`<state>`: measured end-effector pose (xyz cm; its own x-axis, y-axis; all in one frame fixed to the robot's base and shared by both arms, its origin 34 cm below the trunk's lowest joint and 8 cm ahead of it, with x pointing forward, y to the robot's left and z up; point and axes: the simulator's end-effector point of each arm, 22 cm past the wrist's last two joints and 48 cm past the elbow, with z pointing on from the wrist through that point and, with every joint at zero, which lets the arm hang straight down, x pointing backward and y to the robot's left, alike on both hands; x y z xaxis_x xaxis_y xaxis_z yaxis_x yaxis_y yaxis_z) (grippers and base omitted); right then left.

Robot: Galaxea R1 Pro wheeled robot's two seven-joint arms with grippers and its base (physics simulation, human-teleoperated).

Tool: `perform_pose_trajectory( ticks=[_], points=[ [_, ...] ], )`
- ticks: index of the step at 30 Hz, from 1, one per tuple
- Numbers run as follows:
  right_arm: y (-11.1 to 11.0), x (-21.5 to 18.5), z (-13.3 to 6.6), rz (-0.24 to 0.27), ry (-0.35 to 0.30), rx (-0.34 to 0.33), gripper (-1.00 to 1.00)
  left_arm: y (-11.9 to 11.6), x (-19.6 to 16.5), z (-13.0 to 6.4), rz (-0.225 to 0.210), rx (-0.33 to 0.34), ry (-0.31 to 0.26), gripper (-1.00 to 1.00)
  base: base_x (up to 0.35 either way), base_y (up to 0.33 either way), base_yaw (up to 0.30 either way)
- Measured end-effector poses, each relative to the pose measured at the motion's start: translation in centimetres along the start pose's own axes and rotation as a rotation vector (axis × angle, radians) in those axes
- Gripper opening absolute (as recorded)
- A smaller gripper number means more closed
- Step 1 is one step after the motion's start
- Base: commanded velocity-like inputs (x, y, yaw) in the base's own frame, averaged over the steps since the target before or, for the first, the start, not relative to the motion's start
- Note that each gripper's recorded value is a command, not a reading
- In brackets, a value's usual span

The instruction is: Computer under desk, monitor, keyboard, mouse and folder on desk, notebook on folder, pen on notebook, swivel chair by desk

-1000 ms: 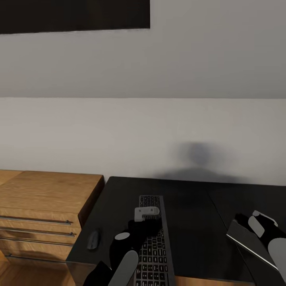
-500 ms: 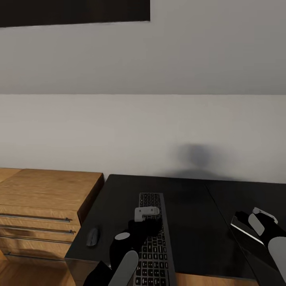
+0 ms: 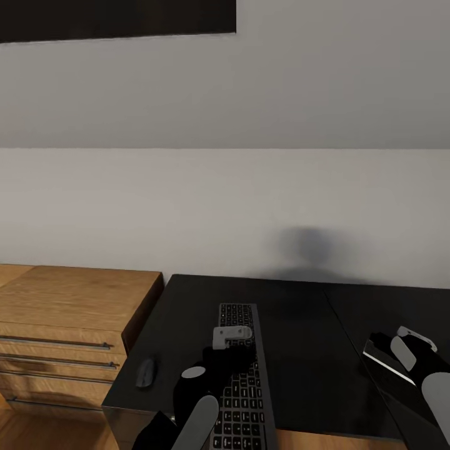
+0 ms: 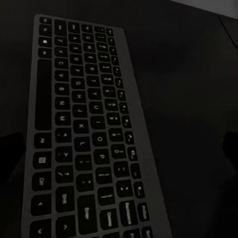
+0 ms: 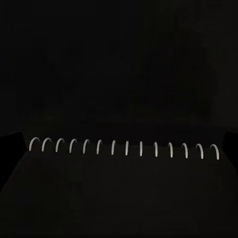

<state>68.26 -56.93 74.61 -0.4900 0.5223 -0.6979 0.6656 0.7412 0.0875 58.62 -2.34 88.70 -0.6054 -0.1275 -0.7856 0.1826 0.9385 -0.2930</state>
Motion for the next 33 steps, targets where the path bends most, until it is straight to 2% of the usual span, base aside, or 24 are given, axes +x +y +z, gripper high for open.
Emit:
perform_pose_trajectory(
  ticks=[5,11,19,33],
  points=[
    [0.1,0.0,0.0,0.000,0.000,-0.001,1.00,0.0,0.0,0.0,0.000,0.000,0.000,1.00,-0.024,0.000,0.000],
    [0.1,0.2,0.1,0.006,0.003,-0.002,1.00,0.0,0.0,0.0,0.001,0.001,0.000,1.00,-0.213,0.000,0.000],
    [0.1,0.2,0.0,0.005,0.003,-0.002,1.00,-1.2,0.5,-0.2,0.025,0.021,0.004,1.00,-0.055,0.001,0.000],
    [0.0,0.2,0.0,0.003,0.003,-0.001,1.00,-1.4,0.6,-0.2,0.030,0.025,0.006,1.00,-0.137,0.062,0.000]
  ],
)
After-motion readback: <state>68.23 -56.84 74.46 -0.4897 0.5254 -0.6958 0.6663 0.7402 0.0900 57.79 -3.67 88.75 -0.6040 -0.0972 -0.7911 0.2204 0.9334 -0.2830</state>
